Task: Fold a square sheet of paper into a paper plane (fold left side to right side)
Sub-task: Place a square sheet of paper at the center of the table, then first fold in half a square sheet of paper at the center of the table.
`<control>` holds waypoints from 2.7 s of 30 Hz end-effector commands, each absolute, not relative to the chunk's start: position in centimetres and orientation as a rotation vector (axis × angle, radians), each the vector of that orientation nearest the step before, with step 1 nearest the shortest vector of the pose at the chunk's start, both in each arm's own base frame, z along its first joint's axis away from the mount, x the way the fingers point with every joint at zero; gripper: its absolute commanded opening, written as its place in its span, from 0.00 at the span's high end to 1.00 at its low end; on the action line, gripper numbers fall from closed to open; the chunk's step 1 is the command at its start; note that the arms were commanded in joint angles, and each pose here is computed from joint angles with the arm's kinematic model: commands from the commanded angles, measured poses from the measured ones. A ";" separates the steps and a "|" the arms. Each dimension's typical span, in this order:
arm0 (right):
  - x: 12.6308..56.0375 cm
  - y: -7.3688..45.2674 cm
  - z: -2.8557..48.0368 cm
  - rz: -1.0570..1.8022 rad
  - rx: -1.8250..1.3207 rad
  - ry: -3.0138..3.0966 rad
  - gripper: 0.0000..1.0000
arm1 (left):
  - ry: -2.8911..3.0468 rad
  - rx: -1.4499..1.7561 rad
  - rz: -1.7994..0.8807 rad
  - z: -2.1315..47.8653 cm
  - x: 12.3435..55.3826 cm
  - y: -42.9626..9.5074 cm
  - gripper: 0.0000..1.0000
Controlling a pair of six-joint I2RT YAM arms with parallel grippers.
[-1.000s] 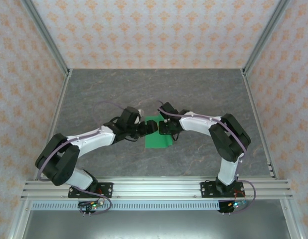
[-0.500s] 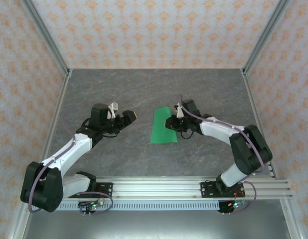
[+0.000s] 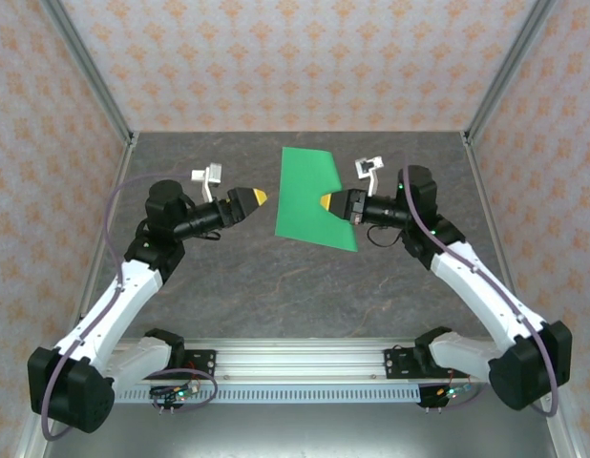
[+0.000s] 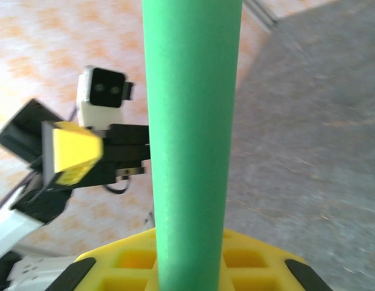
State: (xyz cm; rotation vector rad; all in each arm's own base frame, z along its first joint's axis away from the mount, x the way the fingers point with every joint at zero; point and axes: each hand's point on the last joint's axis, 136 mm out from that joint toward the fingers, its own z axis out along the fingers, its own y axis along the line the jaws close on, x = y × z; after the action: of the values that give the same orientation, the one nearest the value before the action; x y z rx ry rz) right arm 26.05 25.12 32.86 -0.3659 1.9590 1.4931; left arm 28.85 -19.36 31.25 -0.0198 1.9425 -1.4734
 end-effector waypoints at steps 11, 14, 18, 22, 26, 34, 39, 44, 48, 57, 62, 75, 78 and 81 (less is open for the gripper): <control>22.2 26.5 37.7 1.633 -0.514 1.823 0.81 | 1.792 0.304 -1.601 36.9 25.6 -25.2 0.19; 22.6 26.3 36.8 1.605 -0.487 1.853 0.80 | 1.805 0.290 -1.603 36.3 25.9 -25.3 0.43; 23.2 26.1 35.2 1.539 -0.452 1.918 0.71 | 1.896 0.244 -1.511 33.8 26.6 -24.9 0.77; 24.8 24.4 30.8 1.280 -0.368 2.141 0.57 | 2.007 0.188 -1.408 29.6 27.6 -24.4 0.96; 26.2 21.7 26.2 0.998 -0.269 2.329 0.42 | 2.165 0.107 -1.317 24.0 28.9 -24.1 0.99; 27.6 19.6 19.3 0.778 -0.135 2.485 0.23 | 2.485 -0.074 -1.000 11.7 30.3 -21.7 1.00; 28.6 20.8 14.4 0.831 -0.034 2.579 0.32 | 2.617 -0.152 -0.874 6.5 30.4 -20.6 1.00; 29.5 24.0 9.9 0.968 0.056 2.642 0.58 | 2.641 -0.189 -0.815 5.7 30.3 -19.9 1.00; 29.9 26.0 7.3 0.962 0.047 2.696 0.71 | 2.649 -0.190 -0.811 5.9 30.1 -19.8 1.00; 29.5 25.7 2.3 0.798 0.093 2.852 0.77 | 2.642 -0.163 -0.905 7.4 29.8 -21.3 0.83; 28.5 24.2 0.3 0.664 0.094 2.921 0.77 | 2.572 -0.103 -1.045 10.4 30.2 -24.1 0.61; 28.8 24.8 2.3 0.784 0.058 2.820 0.74 | 2.600 -0.022 -1.136 9.0 30.6 -29.1 0.37; 29.5 24.5 4.2 0.817 0.058 2.765 0.70 | 2.606 -0.015 -1.137 8.7 30.5 -29.4 0.34; 30.2 23.3 6.1 0.810 0.090 2.707 0.59 | 2.609 -0.019 -1.128 8.5 30.6 -29.4 0.34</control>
State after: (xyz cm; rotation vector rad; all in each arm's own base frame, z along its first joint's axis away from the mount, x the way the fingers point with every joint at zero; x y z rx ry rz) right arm 29.38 24.46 3.84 0.0755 2.7819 0.8262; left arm 30.05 -28.46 7.16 -0.0448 2.6596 -1.0896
